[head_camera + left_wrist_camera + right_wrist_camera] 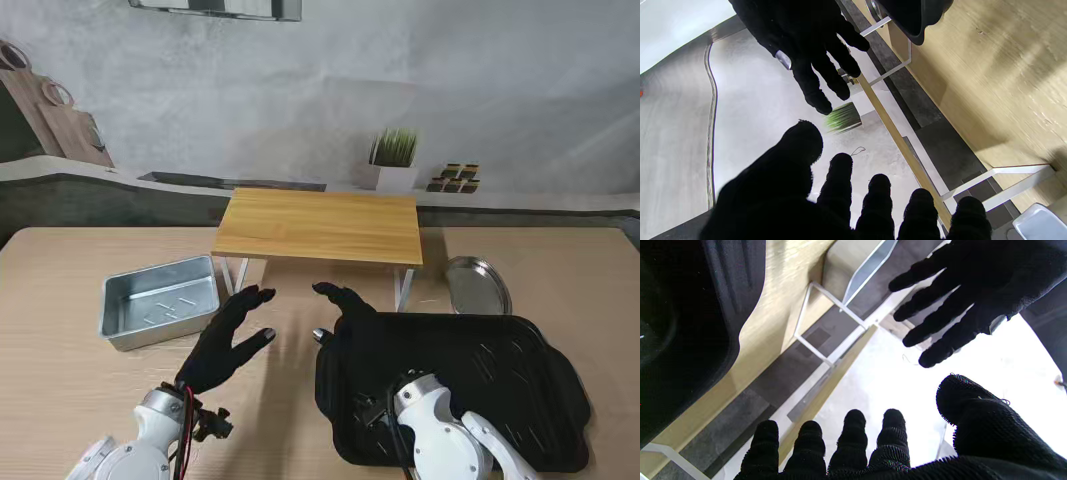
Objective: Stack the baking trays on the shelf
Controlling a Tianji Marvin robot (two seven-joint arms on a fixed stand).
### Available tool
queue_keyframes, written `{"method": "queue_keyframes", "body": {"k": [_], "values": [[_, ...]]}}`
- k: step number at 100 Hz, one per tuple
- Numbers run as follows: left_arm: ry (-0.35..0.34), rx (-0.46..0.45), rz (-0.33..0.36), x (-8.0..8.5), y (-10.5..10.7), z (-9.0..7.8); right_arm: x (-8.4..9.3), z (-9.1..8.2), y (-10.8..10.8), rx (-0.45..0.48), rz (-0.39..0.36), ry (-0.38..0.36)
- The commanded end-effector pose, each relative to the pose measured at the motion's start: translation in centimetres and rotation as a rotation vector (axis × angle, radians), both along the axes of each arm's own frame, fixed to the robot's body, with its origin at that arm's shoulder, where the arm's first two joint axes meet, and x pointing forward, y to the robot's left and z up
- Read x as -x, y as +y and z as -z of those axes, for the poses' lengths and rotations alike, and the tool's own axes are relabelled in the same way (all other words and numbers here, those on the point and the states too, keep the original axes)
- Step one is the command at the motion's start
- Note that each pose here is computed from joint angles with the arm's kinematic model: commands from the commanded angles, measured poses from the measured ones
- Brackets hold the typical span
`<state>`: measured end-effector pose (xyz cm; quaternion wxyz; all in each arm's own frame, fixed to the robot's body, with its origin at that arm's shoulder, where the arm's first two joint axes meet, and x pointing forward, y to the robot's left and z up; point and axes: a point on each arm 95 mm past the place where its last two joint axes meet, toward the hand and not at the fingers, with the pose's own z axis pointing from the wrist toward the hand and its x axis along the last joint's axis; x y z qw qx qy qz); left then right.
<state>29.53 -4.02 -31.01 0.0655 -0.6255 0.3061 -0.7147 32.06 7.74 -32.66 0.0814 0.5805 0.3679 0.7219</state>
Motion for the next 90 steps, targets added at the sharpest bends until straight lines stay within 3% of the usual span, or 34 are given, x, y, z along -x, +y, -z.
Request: {"method": "queue_keyframes", "body": {"k": [1, 69, 90], "values": [[0.001, 0.001, 0.013, 0.3, -0.3, -0.1, 0.1, -0.1, 0.4, -0.010, -0.014, 0.002], [-0.002, -0.017, 0.024, 1.0, -0.2, 0.1, 0.4, -0.7, 0.6, -0.015, -0.007, -0.002], [-0.020, -0.073, 0.094, 1.6, -0.4, 0.0, 1.1, -1.6, 0.2, -0.038, 0.027, -0.029]]}}
